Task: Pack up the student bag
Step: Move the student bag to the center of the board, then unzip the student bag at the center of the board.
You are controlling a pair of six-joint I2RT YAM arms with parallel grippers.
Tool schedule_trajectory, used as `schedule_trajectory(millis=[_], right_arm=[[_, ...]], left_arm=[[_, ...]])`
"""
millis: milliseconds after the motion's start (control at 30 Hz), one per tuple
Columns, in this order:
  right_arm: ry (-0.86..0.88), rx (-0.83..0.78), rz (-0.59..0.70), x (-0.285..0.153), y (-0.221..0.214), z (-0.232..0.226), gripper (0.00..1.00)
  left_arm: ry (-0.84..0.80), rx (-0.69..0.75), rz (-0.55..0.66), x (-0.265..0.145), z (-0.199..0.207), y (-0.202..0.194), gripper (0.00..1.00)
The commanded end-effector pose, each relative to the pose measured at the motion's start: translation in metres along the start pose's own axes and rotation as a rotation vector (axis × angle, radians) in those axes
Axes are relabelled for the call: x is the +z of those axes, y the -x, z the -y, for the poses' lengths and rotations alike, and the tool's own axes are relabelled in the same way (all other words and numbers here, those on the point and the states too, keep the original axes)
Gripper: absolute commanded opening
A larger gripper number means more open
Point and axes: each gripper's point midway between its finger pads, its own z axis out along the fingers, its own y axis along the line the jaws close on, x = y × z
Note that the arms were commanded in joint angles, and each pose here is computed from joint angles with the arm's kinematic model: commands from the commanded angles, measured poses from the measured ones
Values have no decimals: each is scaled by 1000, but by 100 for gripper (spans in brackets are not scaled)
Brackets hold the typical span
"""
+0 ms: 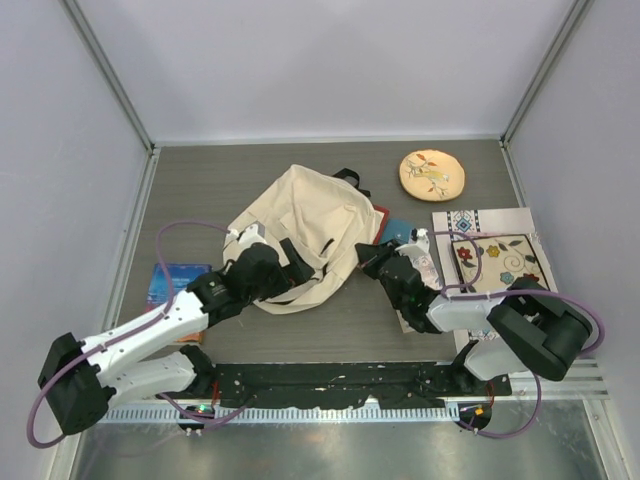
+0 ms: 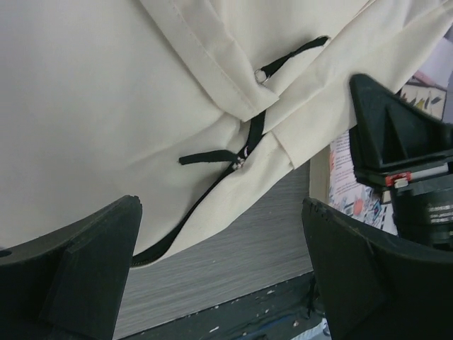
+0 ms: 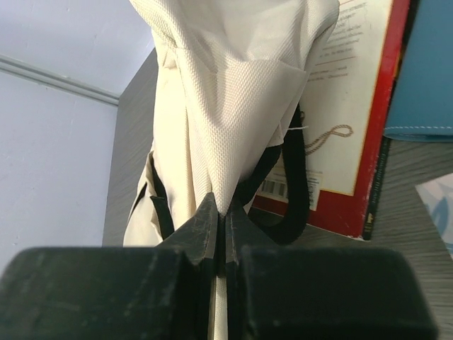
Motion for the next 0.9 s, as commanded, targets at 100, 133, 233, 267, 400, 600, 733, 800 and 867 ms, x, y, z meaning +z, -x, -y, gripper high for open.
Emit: schedule_trajectory(millis=[100, 133, 233, 267, 400, 600, 733, 800, 867], right_arm=[[77, 88, 127, -4, 22, -10, 1], [80, 92, 127, -5, 21, -10, 1], [94, 110, 134, -9, 25, -13, 1], [94, 109, 139, -10, 27, -13, 1], [95, 95, 173, -12, 40, -22, 1], [81, 95, 183, -16, 44, -17, 1], [77, 100, 189, -18, 44, -14, 1], [78, 101, 190, -17, 45, -14, 1], [83, 100, 184, -17, 44, -16, 1]], left_arm=[[-112, -190, 130, 14, 34, 21, 100], [-113, -190, 129, 14, 34, 21, 100], [-103, -188, 130, 15, 34, 21, 100], [-97, -190, 132, 16, 34, 21, 100], [-85, -200, 122, 21, 35, 20, 100], [-93, -210, 107, 32, 44, 14, 100], [-85, -211, 76, 44, 48, 4, 99], [-88, -214, 56, 50, 51, -2, 97], [-107, -228, 55, 52, 55, -5, 94]])
